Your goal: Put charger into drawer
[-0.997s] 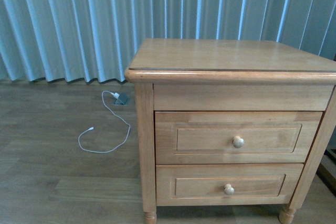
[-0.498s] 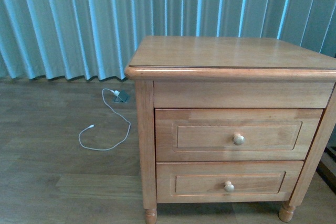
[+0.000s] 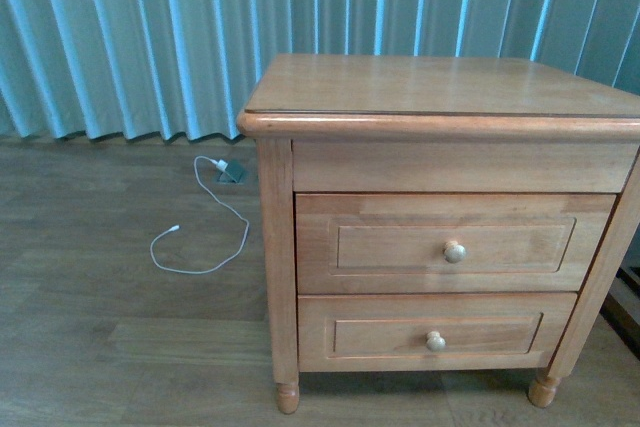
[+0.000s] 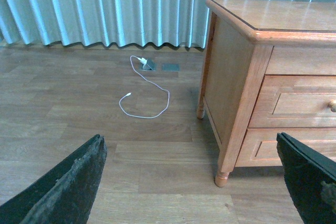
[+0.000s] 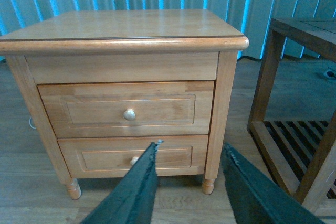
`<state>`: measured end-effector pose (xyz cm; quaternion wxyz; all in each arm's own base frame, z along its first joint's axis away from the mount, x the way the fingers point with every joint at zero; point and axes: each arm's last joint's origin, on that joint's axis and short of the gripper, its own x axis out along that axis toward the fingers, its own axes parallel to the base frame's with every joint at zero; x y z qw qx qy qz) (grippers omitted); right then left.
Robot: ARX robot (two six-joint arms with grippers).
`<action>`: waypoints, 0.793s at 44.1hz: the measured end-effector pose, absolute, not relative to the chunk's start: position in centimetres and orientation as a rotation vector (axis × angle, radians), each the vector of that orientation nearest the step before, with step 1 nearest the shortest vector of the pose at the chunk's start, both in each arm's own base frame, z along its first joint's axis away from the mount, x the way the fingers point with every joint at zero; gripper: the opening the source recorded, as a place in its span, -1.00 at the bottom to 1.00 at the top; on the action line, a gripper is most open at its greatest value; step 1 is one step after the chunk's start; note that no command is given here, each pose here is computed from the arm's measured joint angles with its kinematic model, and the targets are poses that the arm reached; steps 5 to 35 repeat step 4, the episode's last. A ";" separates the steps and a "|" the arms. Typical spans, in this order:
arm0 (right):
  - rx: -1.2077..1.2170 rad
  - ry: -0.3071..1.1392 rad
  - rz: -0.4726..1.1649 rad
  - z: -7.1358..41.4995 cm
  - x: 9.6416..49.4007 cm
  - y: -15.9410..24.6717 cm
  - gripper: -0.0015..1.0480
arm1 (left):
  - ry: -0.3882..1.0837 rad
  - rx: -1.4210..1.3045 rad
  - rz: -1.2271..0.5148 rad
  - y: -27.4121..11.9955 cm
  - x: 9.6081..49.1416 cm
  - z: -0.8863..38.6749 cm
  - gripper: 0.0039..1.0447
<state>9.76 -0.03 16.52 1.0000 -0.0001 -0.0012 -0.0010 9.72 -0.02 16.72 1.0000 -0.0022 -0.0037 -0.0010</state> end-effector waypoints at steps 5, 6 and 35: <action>0.000 -0.002 -0.002 16.5 9.8 0.0 0.18 | -0.007 -0.004 -0.002 0.0 9.7 16.7 0.89; 0.000 -0.002 -0.002 16.5 9.8 0.0 0.18 | -0.007 -0.004 -0.002 0.0 9.7 16.7 0.89; 0.000 -0.002 -0.002 16.5 9.8 0.0 0.18 | -0.007 -0.004 -0.002 0.0 9.7 16.7 0.89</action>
